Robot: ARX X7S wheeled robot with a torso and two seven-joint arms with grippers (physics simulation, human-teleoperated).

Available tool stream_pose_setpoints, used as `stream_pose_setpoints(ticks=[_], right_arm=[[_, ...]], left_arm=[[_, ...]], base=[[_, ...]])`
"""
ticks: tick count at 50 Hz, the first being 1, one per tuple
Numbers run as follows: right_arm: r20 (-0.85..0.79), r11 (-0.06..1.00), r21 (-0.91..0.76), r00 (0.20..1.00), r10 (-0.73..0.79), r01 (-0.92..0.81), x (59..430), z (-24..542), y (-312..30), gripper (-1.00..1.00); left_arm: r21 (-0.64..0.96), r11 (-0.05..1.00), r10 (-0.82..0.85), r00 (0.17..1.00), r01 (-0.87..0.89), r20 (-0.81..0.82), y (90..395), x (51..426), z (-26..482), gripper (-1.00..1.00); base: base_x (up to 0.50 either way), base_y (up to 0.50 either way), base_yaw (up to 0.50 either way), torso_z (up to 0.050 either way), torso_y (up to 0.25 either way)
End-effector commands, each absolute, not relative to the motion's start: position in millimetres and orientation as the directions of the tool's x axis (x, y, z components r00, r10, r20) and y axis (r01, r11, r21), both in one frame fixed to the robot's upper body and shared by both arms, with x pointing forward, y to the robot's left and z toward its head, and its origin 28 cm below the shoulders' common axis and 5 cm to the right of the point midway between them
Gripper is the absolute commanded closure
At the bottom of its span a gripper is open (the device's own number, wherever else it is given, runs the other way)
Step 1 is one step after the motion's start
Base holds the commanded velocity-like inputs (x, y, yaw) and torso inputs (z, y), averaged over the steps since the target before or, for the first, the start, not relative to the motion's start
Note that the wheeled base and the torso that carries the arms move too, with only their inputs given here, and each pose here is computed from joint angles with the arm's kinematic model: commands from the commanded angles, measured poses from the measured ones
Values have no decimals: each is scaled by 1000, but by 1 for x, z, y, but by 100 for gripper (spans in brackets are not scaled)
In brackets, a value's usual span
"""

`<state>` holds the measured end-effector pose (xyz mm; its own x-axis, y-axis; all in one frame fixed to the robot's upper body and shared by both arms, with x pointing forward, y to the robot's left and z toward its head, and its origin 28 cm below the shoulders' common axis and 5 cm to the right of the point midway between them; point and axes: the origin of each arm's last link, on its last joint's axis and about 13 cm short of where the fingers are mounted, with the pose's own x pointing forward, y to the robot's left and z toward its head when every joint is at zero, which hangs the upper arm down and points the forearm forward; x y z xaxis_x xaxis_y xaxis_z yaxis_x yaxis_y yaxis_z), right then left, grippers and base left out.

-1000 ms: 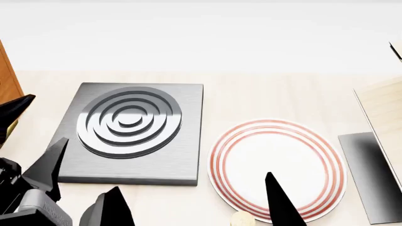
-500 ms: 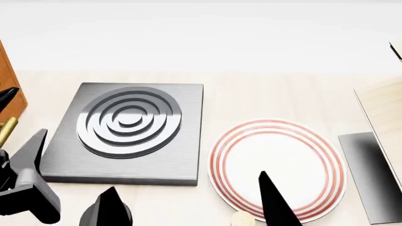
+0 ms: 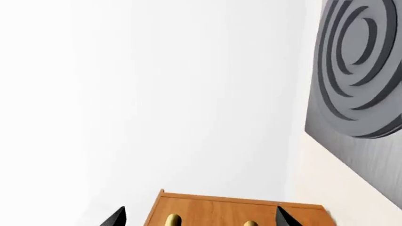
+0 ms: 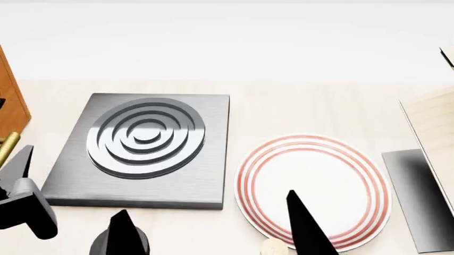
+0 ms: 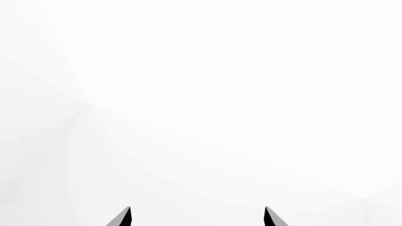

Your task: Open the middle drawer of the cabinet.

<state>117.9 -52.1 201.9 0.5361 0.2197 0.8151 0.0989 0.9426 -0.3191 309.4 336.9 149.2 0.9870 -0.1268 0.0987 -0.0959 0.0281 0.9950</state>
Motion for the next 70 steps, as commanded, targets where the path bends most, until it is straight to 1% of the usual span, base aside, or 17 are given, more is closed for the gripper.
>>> stream_pose_setpoints(ticks=[1,16,31,56,63,70], right_arm=[[814,936,-329,541,212,127,119,203,-54,-100],[808,934,-337,546,223,118,119,203,-54,-100],[807,933,-341,545,228,114,118,202,-54,-100],[805,934,-340,547,229,109,119,203,-53,-100],[802,933,-343,550,233,106,119,203,-53,-100],[802,933,-344,550,233,107,118,202,-54,-100]], left_arm=[[998,49,-80,996,-45,49,342,313,146,-100],[999,46,-137,991,21,-14,339,312,135,-100],[997,25,-83,994,74,-72,352,322,129,-100],[999,20,-4,999,49,-49,372,334,128,-100],[998,29,-38,998,57,-55,369,340,124,-100],[998,41,-31,998,54,-53,369,345,123,-100]], base=[[0,0,0,0,0],[0,0,0,0,0],[0,0,0,0,0],[0,0,0,0,0],[0,0,0,0,0],[0,0,0,0,0]])
